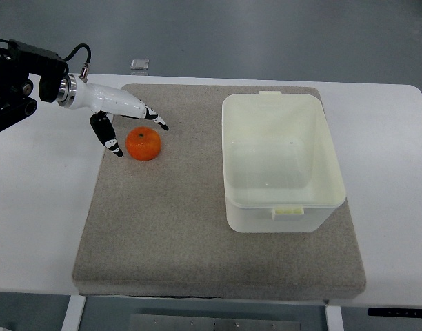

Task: Put orange in box with left hand
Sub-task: 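Close the left hand fingers around the orange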

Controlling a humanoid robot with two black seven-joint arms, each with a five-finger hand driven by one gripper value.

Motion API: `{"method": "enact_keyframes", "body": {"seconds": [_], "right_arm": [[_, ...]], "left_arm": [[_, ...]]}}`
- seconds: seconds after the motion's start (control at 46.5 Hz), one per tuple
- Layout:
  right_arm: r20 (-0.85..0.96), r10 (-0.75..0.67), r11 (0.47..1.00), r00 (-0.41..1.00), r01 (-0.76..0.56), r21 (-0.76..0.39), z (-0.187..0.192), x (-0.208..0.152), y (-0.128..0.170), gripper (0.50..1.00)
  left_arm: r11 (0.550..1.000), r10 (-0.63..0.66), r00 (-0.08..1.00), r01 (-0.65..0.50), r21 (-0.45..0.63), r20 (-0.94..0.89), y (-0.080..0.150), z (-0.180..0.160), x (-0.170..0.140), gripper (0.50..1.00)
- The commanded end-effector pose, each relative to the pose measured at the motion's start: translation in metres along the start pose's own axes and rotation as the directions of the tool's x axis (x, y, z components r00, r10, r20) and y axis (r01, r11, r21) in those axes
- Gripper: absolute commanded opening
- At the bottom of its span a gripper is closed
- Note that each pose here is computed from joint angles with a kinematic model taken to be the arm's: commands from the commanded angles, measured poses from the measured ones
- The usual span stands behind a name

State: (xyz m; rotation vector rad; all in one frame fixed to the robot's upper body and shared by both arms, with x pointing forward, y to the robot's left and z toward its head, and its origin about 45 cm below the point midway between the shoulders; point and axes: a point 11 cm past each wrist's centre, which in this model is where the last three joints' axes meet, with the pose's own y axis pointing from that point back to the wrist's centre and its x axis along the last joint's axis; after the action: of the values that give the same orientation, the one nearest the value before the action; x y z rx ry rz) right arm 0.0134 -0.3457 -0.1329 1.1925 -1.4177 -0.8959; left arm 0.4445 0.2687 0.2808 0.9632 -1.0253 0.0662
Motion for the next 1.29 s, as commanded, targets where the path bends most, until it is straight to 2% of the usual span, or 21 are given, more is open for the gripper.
{"method": "enact_keyframes", "body": {"seconds": [0.0, 0.559, 0.71, 0.968, 1.269], "right_arm": [[-0.001, 0.001, 1.000, 1.000, -0.001, 0.000, 0.000, 0.000, 0.000, 0.926], [-0.001, 0.001, 1.000, 1.000, -0.001, 0.000, 0.000, 0.000, 0.000, 0.926], [-0.001, 0.001, 1.000, 1.000, -0.001, 0.000, 0.000, 0.000, 0.000, 0.926], [0.001, 0.000, 1.000, 1.000, 0.000, 0.000, 0.000, 0.000, 0.000, 0.926], [0.002, 0.001, 1.000, 1.000, -0.001, 0.000, 0.000, 0.000, 0.000, 0.926]], "left_arm": [[1.000, -0.003, 1.000, 0.003, 0.001, -0.003, 0.000, -0.001, -0.003, 0.954], [0.999, -0.019, 0.999, 0.018, 0.029, 0.031, -0.004, -0.010, -0.021, 0.958], [1.000, -0.001, 0.999, 0.000, 0.023, 0.035, -0.005, -0.009, -0.020, 0.984], [1.000, -0.005, 0.999, 0.005, 0.021, 0.034, -0.007, -0.008, -0.024, 0.988], [1.000, -0.007, 0.999, 0.006, 0.022, 0.032, -0.007, -0.009, -0.025, 0.943]]}}
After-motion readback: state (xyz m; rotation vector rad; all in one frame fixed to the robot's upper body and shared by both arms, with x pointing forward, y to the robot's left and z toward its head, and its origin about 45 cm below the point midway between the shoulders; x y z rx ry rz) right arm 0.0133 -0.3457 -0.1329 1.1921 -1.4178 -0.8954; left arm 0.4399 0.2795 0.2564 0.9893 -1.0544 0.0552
